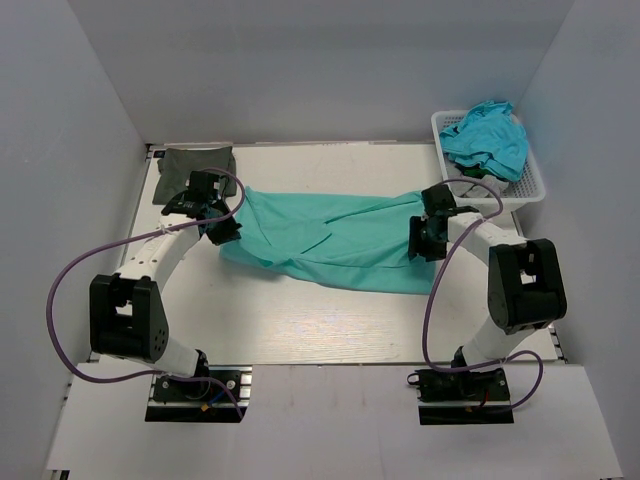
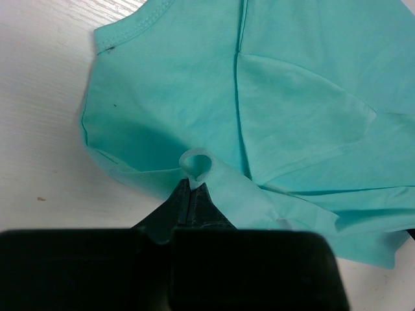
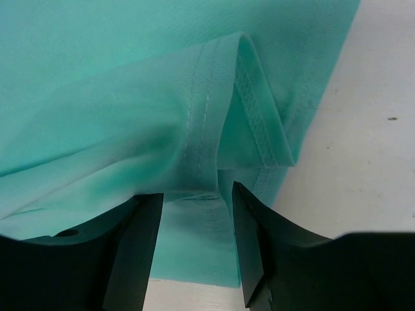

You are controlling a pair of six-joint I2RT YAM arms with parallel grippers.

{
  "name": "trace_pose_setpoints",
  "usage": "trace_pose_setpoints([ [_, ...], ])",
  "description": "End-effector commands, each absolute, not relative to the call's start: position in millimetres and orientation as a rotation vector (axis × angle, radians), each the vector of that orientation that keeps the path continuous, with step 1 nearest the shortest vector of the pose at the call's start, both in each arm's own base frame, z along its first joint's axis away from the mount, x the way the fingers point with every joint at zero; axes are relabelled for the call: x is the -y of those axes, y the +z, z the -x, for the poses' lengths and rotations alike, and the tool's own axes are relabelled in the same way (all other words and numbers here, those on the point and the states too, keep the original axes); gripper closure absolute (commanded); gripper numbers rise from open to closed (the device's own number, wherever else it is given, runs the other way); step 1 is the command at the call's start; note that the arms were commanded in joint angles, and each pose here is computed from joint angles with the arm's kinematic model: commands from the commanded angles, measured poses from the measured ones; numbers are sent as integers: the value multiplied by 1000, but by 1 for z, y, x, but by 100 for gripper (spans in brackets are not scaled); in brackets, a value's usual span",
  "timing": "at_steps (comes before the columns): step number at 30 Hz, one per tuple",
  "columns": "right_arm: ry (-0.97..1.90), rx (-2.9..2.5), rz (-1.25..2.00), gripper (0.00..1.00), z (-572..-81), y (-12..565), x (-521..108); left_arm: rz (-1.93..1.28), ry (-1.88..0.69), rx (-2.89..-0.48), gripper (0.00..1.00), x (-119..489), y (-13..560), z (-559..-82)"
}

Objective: Fold and stack the t-shirts
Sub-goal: Flatten out the tshirt

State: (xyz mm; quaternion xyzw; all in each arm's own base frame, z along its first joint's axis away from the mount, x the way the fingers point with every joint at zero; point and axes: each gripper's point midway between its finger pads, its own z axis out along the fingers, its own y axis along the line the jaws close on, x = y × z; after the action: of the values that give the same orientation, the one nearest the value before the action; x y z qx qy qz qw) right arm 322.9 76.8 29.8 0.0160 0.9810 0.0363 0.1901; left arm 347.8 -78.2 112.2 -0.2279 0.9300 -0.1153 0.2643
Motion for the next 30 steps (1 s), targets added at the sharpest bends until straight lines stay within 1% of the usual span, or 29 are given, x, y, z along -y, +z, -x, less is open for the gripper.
trace_pose_setpoints([
  [1,178,-2731,-4,47,-328,28,-85,627,-317,-2470,100,75,120,-353],
  [4,199,-2726,-11,47,-328,27,-87,627,-317,-2470,100,75,120,-353],
  [5,250,-2734,-6,48,-325,26,-93,630,-306,-2467,100,74,120,-353],
  [6,263,-2740,-6,53,-324,26,-95,630,-306,-2467,100,74,120,-353],
  [8,302,-2744,-10,57,-322,28,-99,630,-306,-2467,100,74,120,-353],
  [9,310,-2750,-13,62,-320,27,-99,630,-306,-2467,100,74,120,-353],
  [10,322,-2751,-10,64,-318,28,-100,630,-306,-2467,100,74,120,-353],
  [11,324,-2755,-14,69,-316,28,-100,630,-306,-2467,100,74,120,-353],
  [12,330,-2760,-16,78,-315,28,-101,630,-306,-2467,100,74,120,-353],
  [13,329,-2758,-20,90,-313,30,-100,635,-291,-2473,100,72,119,-352],
  [15,335,-2762,-21,100,-312,32,-101,633,-294,-2464,100,72,122,-354],
  [19,332,-2733,-50,100,-307,49,-98,638,-279,-2470,100,70,121,-352],
  [20,326,-2692,-60,100,-308,62,-98,636,-284,-2460,100,70,125,-352],
  [23,257,-2646,-101,100,-308,71,-85,637,-278,-2446,100,69,128,-352],
  [28,221,-2502,-157,100,-311,113,-75,636,-278,-2445,100,69,131,-350],
  [30,201,-2459,-172,100,-311,128,-71,630,-289,-2420,100,69,142,-350],
])
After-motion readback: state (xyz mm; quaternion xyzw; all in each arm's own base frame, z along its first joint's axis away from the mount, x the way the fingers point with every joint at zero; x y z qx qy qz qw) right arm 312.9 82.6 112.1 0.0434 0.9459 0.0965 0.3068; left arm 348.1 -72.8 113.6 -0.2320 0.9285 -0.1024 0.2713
